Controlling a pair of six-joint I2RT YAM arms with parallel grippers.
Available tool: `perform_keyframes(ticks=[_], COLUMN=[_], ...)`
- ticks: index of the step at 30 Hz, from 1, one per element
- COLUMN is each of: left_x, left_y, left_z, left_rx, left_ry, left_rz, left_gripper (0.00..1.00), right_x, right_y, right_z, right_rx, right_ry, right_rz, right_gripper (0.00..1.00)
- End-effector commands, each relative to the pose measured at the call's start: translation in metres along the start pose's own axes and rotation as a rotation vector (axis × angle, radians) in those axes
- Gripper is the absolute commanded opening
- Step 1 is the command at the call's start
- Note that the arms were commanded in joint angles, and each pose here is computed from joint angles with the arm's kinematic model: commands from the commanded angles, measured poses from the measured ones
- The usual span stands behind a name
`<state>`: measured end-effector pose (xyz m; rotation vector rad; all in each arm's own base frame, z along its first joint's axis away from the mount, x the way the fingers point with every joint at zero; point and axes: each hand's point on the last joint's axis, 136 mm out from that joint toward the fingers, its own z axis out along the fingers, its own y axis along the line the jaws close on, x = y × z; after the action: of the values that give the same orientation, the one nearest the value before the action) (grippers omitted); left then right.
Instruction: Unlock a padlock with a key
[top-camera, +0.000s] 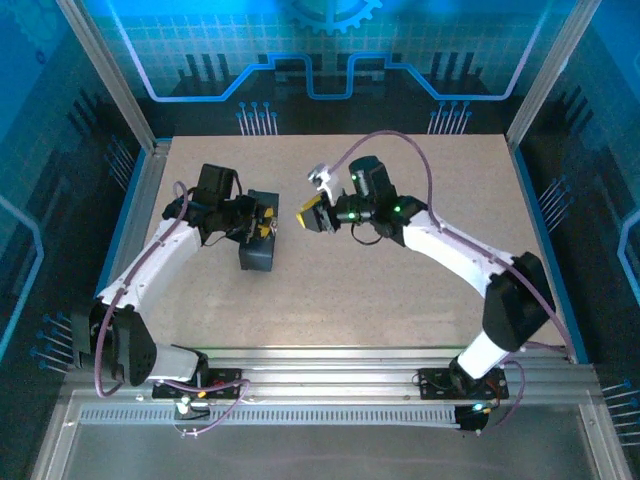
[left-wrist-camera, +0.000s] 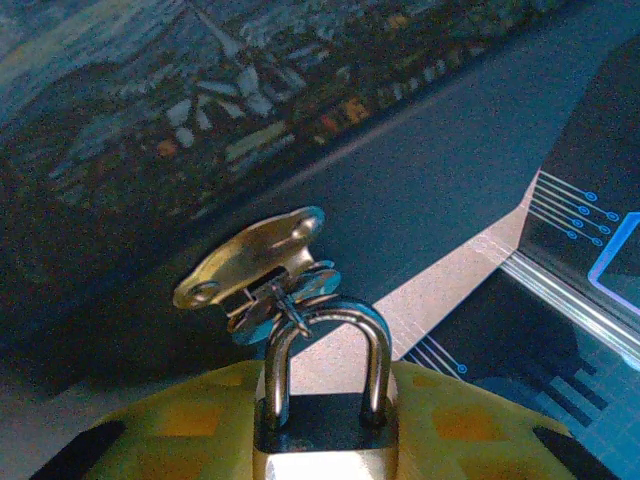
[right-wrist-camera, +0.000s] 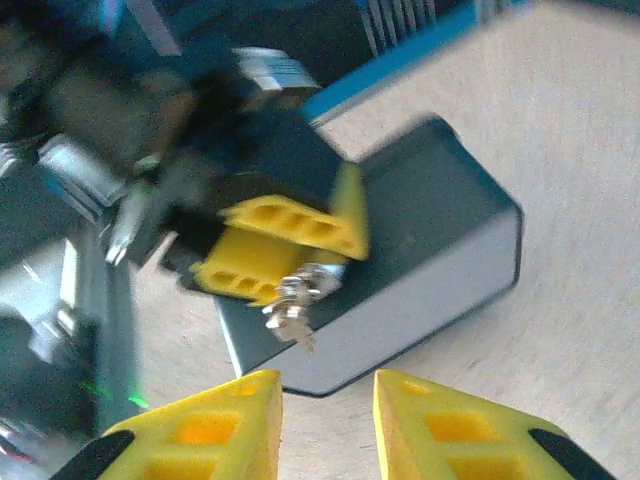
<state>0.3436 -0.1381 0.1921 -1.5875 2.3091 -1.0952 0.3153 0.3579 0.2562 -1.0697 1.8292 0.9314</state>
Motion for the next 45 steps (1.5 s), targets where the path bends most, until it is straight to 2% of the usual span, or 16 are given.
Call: perform_keyframes(ticks=[1,8,11,17,33,45], left_x=[0.010,0.012,0.012,0.012,0.011,0.012], left_y=[-0.017,-0.015,-0.015,-0.015,-0.017,-0.017], left_z=[-0.016,-0.016,-0.017,-0.014,-0.016,-0.016], left_rx=[0.058,0.043,0.040,0.034,0.041,0.044], left_ry=[0.035,0.043,0.044,0.048,0.043,0.048], left_rz=[0.054,0.064,0.069,0.062,0.057,0.061], left_gripper=[0.00,0.00,0.00,0.00,0.00,0.00], right_x=[0.017,0.008,0.007,0.018,0.023,0.005], right_y=[0.014,-0.002,-0.009,-0.007,0.010,0.018], right_z=[0.006,0.028,0.034,0.048,0.063,0.070], right_rx=[0.045,0.235,0.297,0.328,0.241,0.245], right_ry=[0.040,0.070,0.089,0.136,0.111,0.057], right_rz=[-0.635,-1.069,-1.182,-1.402,-1.454,-1.439], right_gripper=[0.31,0.32,0.32,0.33,0.32,0.30])
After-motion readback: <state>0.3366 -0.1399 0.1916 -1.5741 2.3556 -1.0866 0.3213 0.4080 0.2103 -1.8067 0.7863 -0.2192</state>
